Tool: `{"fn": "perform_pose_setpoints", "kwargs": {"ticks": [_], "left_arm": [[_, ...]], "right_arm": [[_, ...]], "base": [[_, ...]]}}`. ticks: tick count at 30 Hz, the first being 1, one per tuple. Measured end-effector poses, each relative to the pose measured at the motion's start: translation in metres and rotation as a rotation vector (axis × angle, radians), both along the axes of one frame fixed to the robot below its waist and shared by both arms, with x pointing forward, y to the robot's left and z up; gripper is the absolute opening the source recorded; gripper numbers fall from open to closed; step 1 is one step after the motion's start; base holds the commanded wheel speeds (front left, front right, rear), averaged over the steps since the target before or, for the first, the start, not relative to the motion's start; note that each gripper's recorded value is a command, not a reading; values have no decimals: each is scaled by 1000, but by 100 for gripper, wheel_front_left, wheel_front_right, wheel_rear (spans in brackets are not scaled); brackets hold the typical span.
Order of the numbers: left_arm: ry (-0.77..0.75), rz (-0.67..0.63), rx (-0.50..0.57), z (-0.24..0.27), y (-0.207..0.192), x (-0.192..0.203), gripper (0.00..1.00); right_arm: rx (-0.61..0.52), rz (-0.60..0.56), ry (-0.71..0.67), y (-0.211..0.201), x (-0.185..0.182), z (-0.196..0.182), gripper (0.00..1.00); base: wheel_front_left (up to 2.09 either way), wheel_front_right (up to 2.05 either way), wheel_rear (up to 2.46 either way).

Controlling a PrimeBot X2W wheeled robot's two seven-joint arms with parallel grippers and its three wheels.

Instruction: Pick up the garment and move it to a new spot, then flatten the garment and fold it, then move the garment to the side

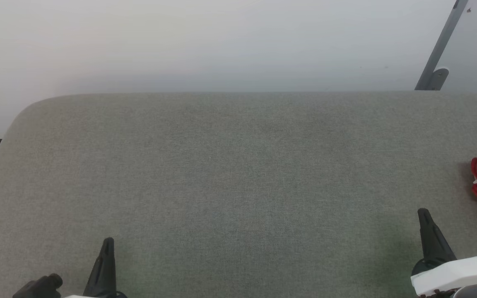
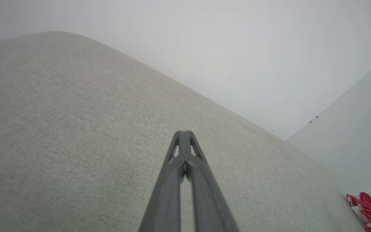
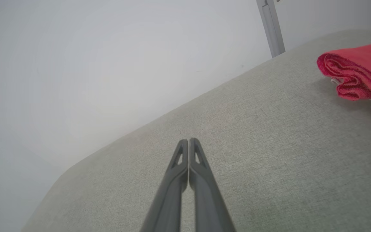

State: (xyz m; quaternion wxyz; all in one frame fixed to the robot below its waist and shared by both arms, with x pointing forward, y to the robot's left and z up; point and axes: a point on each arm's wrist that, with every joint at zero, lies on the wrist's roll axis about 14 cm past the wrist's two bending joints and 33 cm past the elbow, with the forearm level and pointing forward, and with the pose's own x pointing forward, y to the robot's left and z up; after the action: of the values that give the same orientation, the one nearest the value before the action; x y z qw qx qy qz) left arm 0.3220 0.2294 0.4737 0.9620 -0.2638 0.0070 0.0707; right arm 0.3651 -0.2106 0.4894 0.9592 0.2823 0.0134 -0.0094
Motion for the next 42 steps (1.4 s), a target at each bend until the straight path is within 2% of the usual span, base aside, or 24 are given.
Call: {"fn": "perform_pose_setpoints", "kwargs": {"ticks": [19, 42], "left_arm": [[-18, 9, -272, 3, -3, 16, 0], [-41, -4, -526, 9, -9, 32, 0]], "right_arm": [[259, -24, 11, 1, 7, 1, 0], [505, -34, 13, 3, 11, 2, 0]], "base": [[0, 0, 0], [0, 0, 0]]}}
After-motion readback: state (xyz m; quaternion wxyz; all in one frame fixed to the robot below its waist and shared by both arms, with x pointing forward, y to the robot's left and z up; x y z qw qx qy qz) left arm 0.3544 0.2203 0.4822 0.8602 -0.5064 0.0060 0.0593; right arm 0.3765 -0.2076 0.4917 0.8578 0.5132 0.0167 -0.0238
